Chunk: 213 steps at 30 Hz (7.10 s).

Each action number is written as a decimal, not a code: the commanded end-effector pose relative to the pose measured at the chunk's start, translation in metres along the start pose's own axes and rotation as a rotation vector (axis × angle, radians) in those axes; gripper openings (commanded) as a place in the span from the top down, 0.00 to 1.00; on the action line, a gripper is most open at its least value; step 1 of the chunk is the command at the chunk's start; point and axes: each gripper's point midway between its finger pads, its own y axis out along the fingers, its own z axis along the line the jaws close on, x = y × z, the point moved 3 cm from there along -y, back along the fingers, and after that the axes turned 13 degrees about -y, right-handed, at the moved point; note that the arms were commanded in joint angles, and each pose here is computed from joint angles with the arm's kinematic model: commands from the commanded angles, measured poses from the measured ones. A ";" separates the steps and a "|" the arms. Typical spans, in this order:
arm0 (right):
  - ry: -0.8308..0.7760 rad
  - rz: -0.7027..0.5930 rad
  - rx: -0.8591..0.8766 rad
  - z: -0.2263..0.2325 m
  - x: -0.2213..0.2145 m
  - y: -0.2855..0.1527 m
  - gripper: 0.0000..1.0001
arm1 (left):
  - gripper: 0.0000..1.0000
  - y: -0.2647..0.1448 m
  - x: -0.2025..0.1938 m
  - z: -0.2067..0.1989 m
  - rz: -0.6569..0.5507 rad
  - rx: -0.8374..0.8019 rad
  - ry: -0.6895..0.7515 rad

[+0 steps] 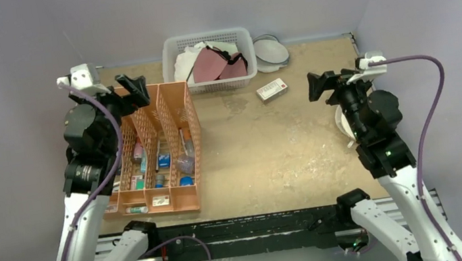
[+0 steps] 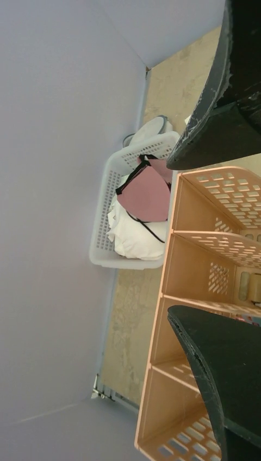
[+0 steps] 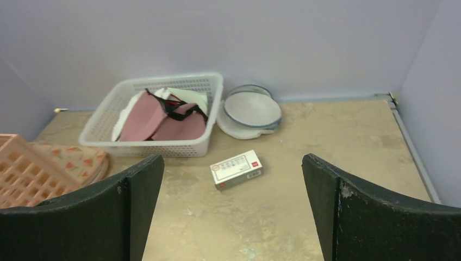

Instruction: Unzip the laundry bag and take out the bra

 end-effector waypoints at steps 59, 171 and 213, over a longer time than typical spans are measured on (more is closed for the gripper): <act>0.400 1.005 -0.013 -0.019 -0.326 0.062 0.00 | 0.03 -0.007 -0.121 -0.205 0.305 -0.700 0.059; 0.248 0.145 0.986 0.157 -0.103 -0.016 0.57 | 1.00 -0.002 -0.284 -0.194 0.518 -0.389 0.358; 0.243 0.235 0.743 0.146 -0.137 0.035 0.77 | 1.00 -0.011 -0.286 -0.204 0.561 -0.470 0.356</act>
